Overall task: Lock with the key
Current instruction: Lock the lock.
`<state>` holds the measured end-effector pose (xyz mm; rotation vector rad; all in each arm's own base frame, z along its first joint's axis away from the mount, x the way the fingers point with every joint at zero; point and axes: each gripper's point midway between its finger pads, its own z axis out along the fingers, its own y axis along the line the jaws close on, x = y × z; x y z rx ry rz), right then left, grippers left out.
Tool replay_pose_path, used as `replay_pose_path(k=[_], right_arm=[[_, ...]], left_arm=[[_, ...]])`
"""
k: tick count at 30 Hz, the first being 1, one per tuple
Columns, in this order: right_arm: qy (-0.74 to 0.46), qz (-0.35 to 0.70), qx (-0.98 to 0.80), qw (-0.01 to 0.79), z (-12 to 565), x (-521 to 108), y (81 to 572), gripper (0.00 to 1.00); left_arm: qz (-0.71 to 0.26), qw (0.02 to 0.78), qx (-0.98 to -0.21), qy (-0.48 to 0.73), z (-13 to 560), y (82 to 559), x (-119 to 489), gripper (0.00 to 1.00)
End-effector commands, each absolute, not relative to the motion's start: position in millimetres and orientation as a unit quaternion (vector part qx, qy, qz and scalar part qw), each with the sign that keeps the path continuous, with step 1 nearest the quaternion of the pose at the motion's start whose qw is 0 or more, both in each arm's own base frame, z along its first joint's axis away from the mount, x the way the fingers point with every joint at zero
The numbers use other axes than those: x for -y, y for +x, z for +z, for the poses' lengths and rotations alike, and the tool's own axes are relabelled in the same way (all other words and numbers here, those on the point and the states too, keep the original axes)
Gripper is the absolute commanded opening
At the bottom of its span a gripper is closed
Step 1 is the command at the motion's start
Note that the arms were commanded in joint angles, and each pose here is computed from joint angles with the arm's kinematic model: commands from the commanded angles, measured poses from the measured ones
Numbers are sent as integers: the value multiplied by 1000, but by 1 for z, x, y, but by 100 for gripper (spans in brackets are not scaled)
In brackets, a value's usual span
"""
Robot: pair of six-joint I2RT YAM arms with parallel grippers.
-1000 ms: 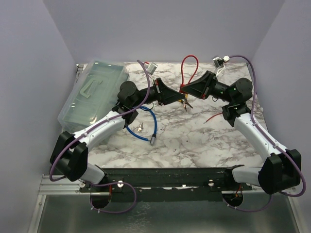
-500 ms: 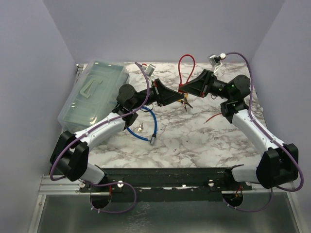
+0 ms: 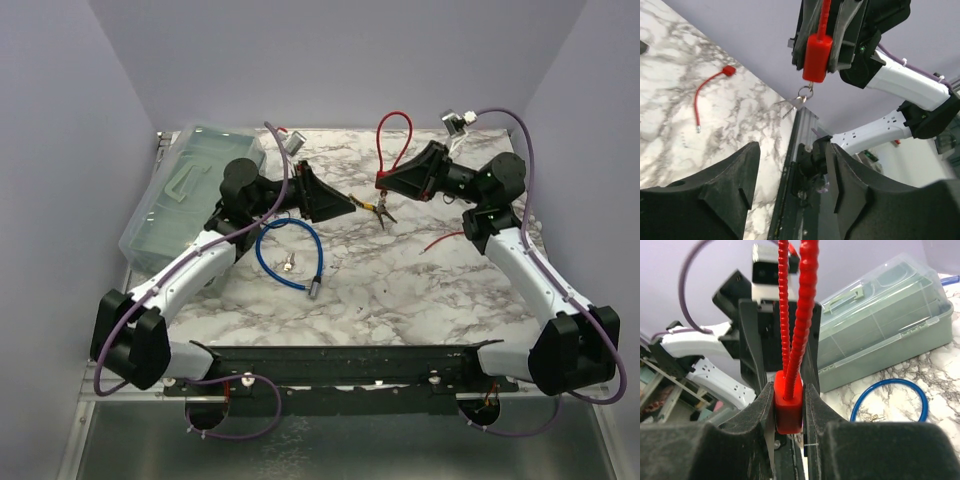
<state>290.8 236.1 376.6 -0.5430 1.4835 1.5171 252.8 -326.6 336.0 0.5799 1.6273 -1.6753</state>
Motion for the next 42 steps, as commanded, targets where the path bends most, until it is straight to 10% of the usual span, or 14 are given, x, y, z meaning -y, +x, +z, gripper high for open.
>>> replay_pose_path(k=[1, 13, 42], right_arm=[[-276, 599, -596, 458, 367, -235, 275, 0], [-327, 611, -591, 414, 351, -242, 263, 0], [-367, 620, -580, 380, 341, -260, 246, 0]], left_arm=[[-616, 395, -610, 306, 368, 231, 304, 62], [-612, 424, -609, 273, 398, 260, 333, 75], [-618, 418, -617, 251, 383, 260, 364, 29]])
